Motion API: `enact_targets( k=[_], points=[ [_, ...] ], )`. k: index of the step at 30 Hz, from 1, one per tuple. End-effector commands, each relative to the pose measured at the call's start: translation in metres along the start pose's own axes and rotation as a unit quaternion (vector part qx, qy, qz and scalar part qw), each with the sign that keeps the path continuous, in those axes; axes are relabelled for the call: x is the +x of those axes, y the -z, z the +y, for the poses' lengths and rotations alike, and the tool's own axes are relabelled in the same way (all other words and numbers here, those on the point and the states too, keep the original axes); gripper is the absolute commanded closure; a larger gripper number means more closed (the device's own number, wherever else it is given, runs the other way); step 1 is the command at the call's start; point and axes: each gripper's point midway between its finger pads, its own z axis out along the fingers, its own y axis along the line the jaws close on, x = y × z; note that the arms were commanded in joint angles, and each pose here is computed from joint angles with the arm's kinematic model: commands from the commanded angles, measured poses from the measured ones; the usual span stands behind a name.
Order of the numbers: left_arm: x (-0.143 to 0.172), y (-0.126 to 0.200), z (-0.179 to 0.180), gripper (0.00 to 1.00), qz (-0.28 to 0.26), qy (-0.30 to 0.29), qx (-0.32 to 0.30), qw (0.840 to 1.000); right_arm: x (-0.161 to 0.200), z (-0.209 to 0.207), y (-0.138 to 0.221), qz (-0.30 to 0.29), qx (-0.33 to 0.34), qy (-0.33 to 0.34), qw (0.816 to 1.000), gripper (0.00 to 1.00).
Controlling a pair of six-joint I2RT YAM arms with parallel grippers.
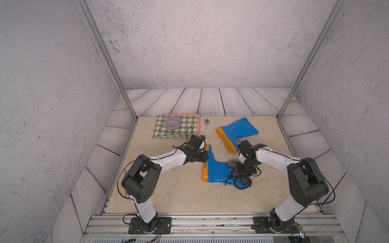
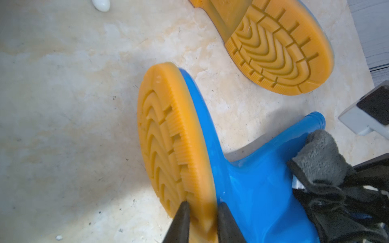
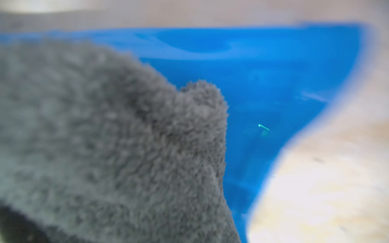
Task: Wipe the rubber boots with a cloth
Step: Wipe the dirt off the rubber boot.
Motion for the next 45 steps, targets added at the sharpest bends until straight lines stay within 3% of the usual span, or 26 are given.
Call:
enact_targets(
  k=[1, 4, 8, 13, 22, 26, 31, 45],
  points=[
    [0.056, -0.019, 0.055, 0.76, 0.083, 0.022, -0.085, 0.993, 0.017, -0.04, 0.001, 0.017, 0.056, -0.034, 0.998, 1.0],
    [0.056, -0.018, 0.056, 0.76, 0.082, 0.024, -0.083, 0.993, 0.01, -0.042, 0.01, 0.0, 0.057, -0.039, 0.998, 1.0],
    [0.057, -0.018, 0.055, 0.76, 0.081, 0.026, -0.08, 0.993, -0.005, -0.012, 0.041, -0.047, 0.034, -0.017, 0.998, 1.0],
    [0.057, -0.02, 0.054, 0.77, 0.077, 0.029, -0.073, 0.994, -0.006, 0.076, 0.071, -0.102, -0.002, 0.089, 0.991, 1.0],
    [0.061, -0.021, 0.056, 0.77, 0.073, 0.032, -0.063, 0.995, 0.013, 0.151, 0.026, -0.098, 0.05, 0.216, 0.97, 1.0],
    [0.061, -0.018, 0.056, 0.77, 0.066, 0.035, -0.058, 0.995, 0.023, 0.146, 0.003, -0.084, 0.093, 0.23, 0.965, 1.0],
    [0.063, -0.016, 0.055, 0.77, 0.063, 0.037, -0.054, 0.996, 0.031, 0.109, -0.008, -0.089, 0.144, 0.204, 0.964, 1.0],
    [0.065, -0.018, 0.058, 0.77, 0.067, 0.041, -0.053, 0.995, 0.058, 0.042, -0.009, -0.076, 0.132, 0.118, 0.981, 1.0]
  ],
)
